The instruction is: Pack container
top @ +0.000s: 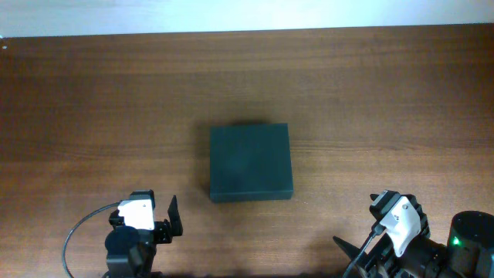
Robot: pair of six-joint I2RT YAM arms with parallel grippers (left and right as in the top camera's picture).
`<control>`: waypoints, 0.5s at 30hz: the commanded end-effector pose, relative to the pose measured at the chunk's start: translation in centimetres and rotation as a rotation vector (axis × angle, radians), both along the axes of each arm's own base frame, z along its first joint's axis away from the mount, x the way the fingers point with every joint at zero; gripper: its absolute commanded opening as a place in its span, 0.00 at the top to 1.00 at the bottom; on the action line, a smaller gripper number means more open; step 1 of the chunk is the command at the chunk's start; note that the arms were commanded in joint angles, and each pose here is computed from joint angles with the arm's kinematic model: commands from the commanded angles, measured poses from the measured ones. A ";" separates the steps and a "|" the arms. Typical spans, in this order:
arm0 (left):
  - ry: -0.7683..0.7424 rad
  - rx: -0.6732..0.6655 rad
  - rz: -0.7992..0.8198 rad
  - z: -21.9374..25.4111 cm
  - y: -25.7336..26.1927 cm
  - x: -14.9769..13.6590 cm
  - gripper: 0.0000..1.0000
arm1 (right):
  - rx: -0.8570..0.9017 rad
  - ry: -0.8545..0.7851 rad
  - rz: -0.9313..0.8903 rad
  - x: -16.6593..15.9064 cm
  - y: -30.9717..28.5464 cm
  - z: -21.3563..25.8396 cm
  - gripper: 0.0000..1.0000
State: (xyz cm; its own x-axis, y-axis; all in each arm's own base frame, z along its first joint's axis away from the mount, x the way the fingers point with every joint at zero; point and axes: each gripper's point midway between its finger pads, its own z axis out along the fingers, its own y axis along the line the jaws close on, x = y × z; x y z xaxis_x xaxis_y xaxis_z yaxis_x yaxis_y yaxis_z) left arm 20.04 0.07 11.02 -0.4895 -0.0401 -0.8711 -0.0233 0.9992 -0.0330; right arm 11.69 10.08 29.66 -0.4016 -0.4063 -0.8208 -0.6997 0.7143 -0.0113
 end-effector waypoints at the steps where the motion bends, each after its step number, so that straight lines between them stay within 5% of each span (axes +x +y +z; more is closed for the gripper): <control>1: 0.003 0.018 -0.044 -1.0 -0.5 0.0 0.01 | 0.006 0.000 0.012 -0.1 0.2 0.0 0.01; 15: 0.012 0.035 -0.015 -1.6 0.1 0.0 0.01 | 0.006 0.000 0.012 -0.1 0.2 0.0 0.01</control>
State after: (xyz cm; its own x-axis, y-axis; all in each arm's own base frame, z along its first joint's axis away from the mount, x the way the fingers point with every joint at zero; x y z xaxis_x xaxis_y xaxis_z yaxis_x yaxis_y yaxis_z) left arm 19.98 -0.10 9.60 -0.5053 -0.0190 -0.8628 -0.0042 0.9998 -0.0195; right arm 11.70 10.08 29.67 -0.4010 -0.4065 -0.8210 -0.6999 0.7142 -0.0118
